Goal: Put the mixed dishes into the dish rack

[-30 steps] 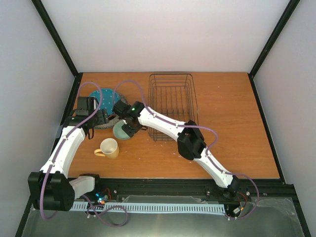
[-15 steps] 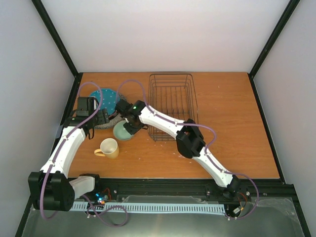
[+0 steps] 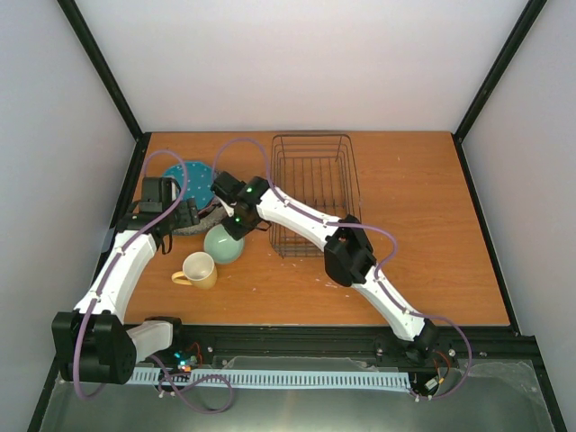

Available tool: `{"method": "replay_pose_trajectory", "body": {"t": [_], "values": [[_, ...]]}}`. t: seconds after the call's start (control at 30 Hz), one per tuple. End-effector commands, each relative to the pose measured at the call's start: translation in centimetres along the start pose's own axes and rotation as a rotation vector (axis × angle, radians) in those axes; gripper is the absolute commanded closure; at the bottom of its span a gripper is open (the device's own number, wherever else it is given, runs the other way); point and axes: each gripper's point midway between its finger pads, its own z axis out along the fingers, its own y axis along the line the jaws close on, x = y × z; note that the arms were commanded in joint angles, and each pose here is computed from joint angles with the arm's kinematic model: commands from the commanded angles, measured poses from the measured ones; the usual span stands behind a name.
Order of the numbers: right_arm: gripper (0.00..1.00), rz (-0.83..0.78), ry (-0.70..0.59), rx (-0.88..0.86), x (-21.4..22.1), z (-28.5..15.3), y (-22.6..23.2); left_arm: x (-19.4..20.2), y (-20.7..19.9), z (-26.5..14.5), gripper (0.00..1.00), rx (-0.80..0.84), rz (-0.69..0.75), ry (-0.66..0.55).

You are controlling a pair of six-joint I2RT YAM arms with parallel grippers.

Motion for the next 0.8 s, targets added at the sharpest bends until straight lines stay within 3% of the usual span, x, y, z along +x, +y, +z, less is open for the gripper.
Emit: {"method": "replay_pose_trajectory", "body": {"t": [0.0, 0.23, 0.4, 0.53, 0.77], "values": [[0.97, 0.002, 0.014, 0.017, 0.3, 0.2, -0.6, -0.7, -0.2, 0.0, 0.12, 0.012, 0.005, -0.027], [0.97, 0.043, -0.103, 0.047, -2.2, -4.8, -2.4, -2.4, -1.3, -1.2, 0.12, 0.079, 0.01, -0.1], [0.97, 0.081, -0.217, -0.002, -4.1, -11.0, -4.1, -4.9, -4.4, -4.0, 0.06, 0.27, 0.021, -0.226], [0.97, 0.119, -0.314, -0.152, -4.4, -16.7, -5.0, -7.1, -7.0, -7.3, 0.0, 0.448, 0.03, -0.349], [0.97, 0.113, -0.452, -0.513, -2.8, -26.2, -3.6, -8.8, -12.0, -11.8, 0.0, 0.794, 0.093, -0.448]]}}
